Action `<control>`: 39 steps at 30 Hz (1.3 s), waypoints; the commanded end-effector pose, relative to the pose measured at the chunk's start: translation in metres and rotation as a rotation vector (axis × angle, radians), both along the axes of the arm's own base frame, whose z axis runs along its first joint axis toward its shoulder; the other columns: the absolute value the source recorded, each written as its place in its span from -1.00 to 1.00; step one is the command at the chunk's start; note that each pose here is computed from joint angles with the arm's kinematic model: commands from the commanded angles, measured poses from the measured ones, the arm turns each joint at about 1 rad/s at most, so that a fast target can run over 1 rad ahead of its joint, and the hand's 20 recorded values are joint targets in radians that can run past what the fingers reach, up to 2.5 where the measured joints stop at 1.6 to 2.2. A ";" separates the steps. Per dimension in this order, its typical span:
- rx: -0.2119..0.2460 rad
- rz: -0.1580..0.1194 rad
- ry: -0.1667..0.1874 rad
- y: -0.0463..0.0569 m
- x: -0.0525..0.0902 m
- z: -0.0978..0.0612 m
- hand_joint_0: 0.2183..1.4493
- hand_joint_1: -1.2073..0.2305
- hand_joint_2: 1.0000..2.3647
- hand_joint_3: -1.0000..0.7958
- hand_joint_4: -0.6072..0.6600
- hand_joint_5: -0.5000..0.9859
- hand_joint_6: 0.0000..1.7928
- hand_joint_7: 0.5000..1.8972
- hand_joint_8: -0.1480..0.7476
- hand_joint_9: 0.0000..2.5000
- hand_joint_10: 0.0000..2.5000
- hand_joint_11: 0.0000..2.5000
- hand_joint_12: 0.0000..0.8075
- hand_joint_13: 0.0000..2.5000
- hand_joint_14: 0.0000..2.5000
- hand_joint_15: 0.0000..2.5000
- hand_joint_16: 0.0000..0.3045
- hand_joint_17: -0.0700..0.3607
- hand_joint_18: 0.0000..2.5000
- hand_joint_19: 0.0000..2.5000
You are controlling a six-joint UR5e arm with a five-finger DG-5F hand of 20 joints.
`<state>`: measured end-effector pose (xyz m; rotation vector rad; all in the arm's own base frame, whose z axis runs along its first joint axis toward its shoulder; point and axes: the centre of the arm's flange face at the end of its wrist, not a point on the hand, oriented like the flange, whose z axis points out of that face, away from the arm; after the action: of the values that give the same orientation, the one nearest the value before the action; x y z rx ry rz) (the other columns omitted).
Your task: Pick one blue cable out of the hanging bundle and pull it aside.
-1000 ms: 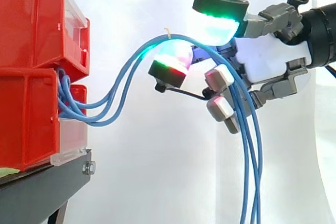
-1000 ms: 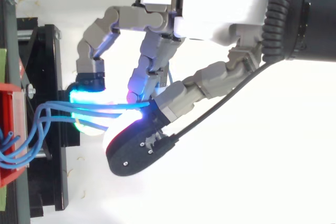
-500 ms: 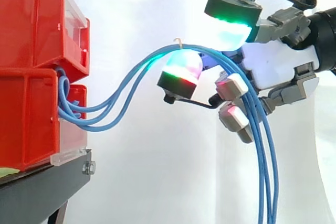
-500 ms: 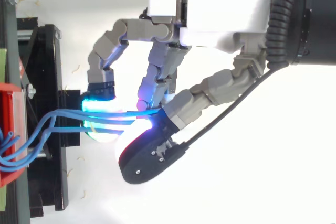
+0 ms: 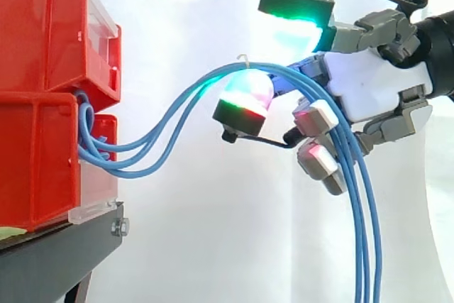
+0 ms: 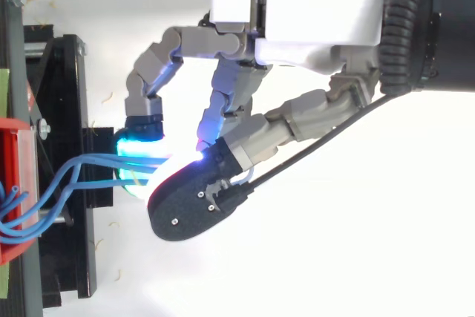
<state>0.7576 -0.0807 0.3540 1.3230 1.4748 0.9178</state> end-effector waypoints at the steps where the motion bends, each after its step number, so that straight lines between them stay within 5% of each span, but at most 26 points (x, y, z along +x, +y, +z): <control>1: 0.001 0.000 0.004 0.000 -0.001 0.000 -0.44 -0.24 -1.00 -0.44 -0.04 -0.41 -0.07 -0.56 -0.11 0.03 -0.98 -0.58 -0.14 -0.17 -0.98 -0.52 -0.69 -0.18 -0.32 -0.41; 7: 0.001 0.000 0.004 0.000 -0.001 0.000 -0.38 -0.45 -0.98 -0.16 -0.10 -0.40 -0.05 -0.53 -0.08 0.02 -0.98 -0.57 -0.12 -0.16 -0.98 -0.53 -0.67 -0.15 -0.30 -0.43; 16: 0.004 -0.003 0.006 -0.001 -0.001 0.000 -0.23 -0.68 -0.97 -0.07 -0.18 -0.41 -0.03 -0.53 -0.17 -0.04 -0.98 -0.56 -0.18 -0.20 -0.98 -0.52 -0.70 -0.20 -0.33 -0.44; 18: 0.004 -0.003 0.007 -0.001 -0.001 0.000 -0.13 -0.72 -0.97 -0.10 -0.30 -0.42 -0.02 -0.37 -0.16 -0.03 -0.98 -0.56 -0.19 -0.20 -0.98 -0.52 -0.71 -0.21 -0.34 -0.44; 25: 0.004 -0.001 0.012 -0.001 -0.002 -0.001 -0.02 -0.75 -1.00 -0.44 -0.46 -0.43 0.01 -0.40 -0.19 -0.03 -0.98 -0.56 -0.22 -0.21 -0.98 -0.53 -0.72 -0.23 -0.35 -0.45; 34: 0.004 -0.003 0.012 -0.002 -0.004 0.003 -0.49 -0.68 -1.00 -0.44 -0.12 -0.41 -0.03 -0.62 -0.18 -0.01 -0.98 -0.58 -0.19 -0.19 -0.98 -0.53 -0.70 -0.20 -0.32 -0.45; 39: 0.003 -0.004 0.016 -0.004 -0.004 0.004 -0.65 -0.58 -1.00 -0.44 -0.08 -0.40 -0.05 -0.58 -0.10 0.02 -0.98 -0.59 -0.09 -0.16 -0.98 -0.54 -0.65 -0.12 -0.28 -0.46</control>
<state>0.7538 -0.0837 0.3574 1.3365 1.4809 0.9109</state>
